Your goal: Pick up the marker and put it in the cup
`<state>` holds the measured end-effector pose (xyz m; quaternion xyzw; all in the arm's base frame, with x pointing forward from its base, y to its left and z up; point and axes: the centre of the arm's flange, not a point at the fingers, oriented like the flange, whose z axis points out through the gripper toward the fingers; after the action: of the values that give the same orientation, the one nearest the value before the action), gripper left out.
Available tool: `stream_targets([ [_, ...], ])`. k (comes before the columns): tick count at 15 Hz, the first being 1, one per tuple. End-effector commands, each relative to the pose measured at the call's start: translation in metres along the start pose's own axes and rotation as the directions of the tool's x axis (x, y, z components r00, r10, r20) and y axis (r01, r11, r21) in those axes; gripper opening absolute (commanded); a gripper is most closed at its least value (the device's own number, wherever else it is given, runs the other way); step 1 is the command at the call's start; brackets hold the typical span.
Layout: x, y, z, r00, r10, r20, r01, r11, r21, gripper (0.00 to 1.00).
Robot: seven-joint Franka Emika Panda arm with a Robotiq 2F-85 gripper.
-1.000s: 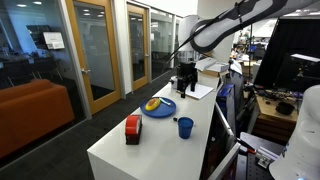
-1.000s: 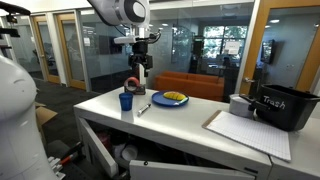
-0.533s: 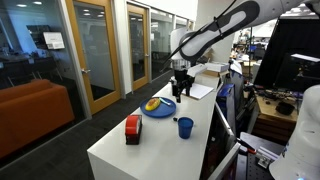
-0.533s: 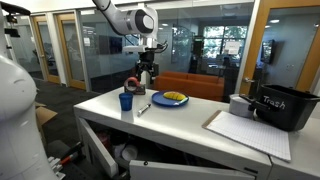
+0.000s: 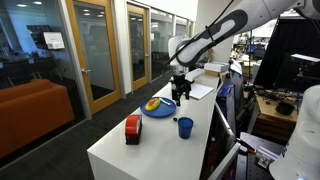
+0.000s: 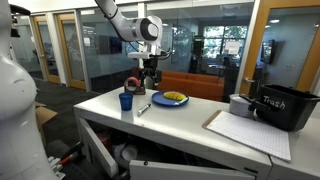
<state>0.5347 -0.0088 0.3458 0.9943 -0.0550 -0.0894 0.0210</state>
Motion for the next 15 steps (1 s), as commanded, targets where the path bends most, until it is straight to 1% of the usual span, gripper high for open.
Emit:
stream_targets([
  [1, 0.000, 0.000, 0.000, 1.000, 0.000, -0.001, 0.000, 1.000, 0.000, 1.00],
  [5, 0.000, 0.000, 0.000, 1.000, 0.000, -0.001, 0.000, 1.000, 0.000, 1.00],
  [12, 0.012, -0.008, 0.031, 0.997, -0.053, -0.060, 0.053, 0.999, -0.010, 1.00],
  [15, 0.011, -0.006, 0.053, 0.996, -0.070, -0.053, 0.069, 0.997, -0.026, 1.00],
])
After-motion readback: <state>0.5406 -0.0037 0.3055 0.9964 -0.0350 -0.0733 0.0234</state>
